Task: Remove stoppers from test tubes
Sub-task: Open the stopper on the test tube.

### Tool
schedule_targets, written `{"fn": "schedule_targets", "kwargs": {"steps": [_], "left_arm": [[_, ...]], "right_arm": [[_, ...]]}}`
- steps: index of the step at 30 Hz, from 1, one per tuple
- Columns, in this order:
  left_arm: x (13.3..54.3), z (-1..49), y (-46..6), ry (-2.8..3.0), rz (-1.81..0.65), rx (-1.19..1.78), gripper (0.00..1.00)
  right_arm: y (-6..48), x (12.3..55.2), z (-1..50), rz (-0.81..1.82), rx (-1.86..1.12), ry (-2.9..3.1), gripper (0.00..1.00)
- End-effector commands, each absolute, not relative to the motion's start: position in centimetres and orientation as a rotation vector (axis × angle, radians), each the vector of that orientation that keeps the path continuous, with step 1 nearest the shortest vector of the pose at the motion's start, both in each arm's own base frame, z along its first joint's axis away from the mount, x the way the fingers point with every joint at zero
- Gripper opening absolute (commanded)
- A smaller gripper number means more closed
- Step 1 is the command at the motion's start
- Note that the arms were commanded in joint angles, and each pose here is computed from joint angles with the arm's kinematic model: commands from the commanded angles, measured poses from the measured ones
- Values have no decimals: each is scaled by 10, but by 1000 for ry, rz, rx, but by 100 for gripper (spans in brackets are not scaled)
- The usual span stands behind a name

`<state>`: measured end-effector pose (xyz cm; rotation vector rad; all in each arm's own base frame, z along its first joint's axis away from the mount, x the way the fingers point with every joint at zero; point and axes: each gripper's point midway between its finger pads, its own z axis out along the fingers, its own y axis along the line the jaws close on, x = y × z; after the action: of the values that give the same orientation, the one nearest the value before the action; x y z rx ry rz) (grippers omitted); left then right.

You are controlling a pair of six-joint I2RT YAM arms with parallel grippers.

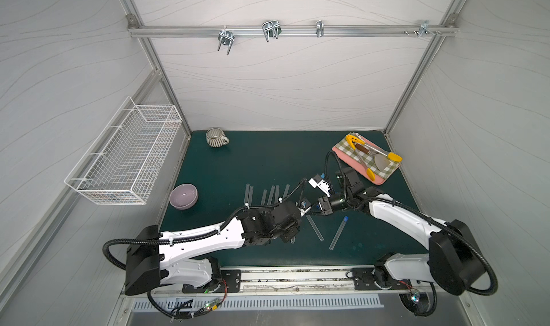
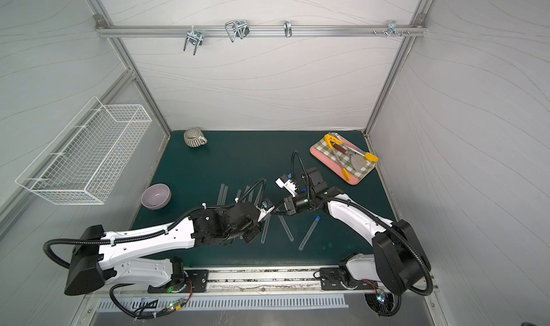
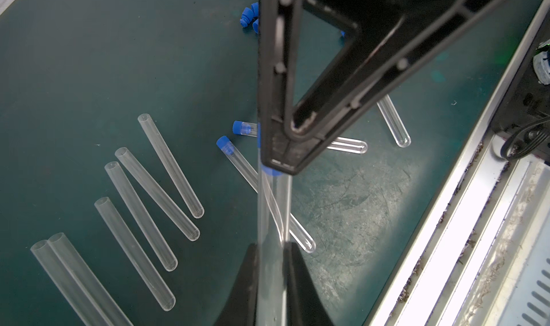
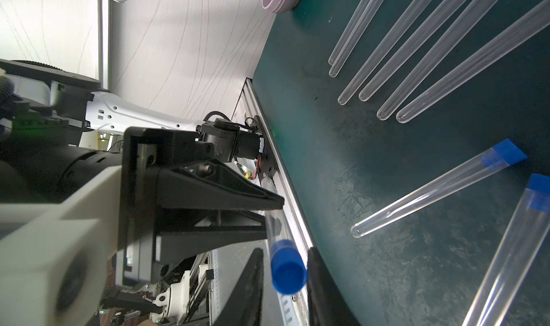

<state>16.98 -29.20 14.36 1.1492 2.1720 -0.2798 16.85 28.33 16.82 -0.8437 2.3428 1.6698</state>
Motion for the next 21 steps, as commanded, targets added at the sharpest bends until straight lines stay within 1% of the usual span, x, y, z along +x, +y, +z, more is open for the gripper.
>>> {"fn": "schedule_targets", "kwargs": {"steps": [1,8,16,21], "left_arm": [[172,155,-296,2126,-290,1142,7],[172,155,-295,2125,-275,1144,7],[176,155,-289,2129,-235,1127,6],[178,154,-287,2132,-214,1120,6]], "right_arm": [[289,169,177,1683,-885,2300,23],[288,170,176,1661,-887,2303,16],[285,171,177,1628,-895,2304,4],[283,174,184,1644,-881,2280,0]]}}
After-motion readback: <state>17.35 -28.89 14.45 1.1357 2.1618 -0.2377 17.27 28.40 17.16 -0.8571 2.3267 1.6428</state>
